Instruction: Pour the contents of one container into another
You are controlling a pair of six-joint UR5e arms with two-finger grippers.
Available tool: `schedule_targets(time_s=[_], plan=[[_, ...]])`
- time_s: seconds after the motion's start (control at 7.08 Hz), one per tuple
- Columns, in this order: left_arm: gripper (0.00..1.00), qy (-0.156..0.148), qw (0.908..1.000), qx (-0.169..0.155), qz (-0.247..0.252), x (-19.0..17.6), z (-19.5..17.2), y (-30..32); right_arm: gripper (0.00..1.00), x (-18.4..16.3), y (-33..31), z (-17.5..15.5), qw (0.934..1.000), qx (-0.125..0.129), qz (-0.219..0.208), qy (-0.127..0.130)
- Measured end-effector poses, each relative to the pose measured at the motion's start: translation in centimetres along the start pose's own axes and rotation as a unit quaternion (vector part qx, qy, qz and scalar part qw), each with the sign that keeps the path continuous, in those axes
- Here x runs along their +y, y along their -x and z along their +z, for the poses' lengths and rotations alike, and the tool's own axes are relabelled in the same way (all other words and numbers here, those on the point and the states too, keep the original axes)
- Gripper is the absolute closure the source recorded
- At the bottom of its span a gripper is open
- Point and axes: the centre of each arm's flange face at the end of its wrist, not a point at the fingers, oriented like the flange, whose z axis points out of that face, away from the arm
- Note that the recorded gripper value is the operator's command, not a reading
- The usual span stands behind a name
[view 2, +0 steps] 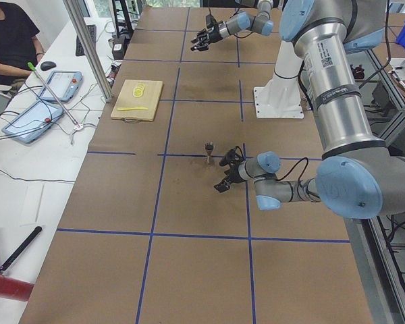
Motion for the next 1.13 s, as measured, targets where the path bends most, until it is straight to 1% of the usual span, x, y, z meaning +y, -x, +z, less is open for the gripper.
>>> schedule_targets(time_s=[0.14, 0.28, 0.42, 0.57, 0.71, 0.85, 1.13], plan=[[0.0, 0.007, 0.9999, 0.006, -0.006, -1.1, -0.3, 1.6, 0.97, 2.0, -1.8, 0.8, 0.9999, -0.001, 0.013, -0.006], [0.0, 0.017, 0.9994, 0.017, -0.023, -2.6, -0.4, 3.2, 0.95, 4.1, -3.4, 1.5, 0.9997, 0.002, 0.017, -0.019], [0.0, 0.031, 0.9981, 0.028, -0.046, -4.8, -0.2, 4.7, 0.95, 5.9, -4.5, 1.7, 0.9994, 0.007, 0.013, -0.031], [0.0, 0.045, 0.9962, 0.035, -0.065, -7.6, 0.4, 6.0, 0.95, 7.6, -5.1, 1.5, 0.9992, 0.01, 0.009, -0.038], [0.0, 0.059, 0.9946, 0.036, -0.078, -10.1, 0.7, 7.4, 0.95, 9.6, -5.4, 1.4, 0.999, 0.014, 0.009, -0.041], [0.0, 0.071, 0.9926, 0.036, -0.091, -11.6, 0.1, 9.2, 0.96, 12.0, -6.0, 1.5, 0.9989, 0.012, 0.012, -0.044], [0.0, 0.083, 0.9885, 0.039, -0.12, -13.1, -1.5, 11.9, 0.91, 16.4, -8.3, 2.0, 0.9983, -0.001, 0.024, -0.054]])
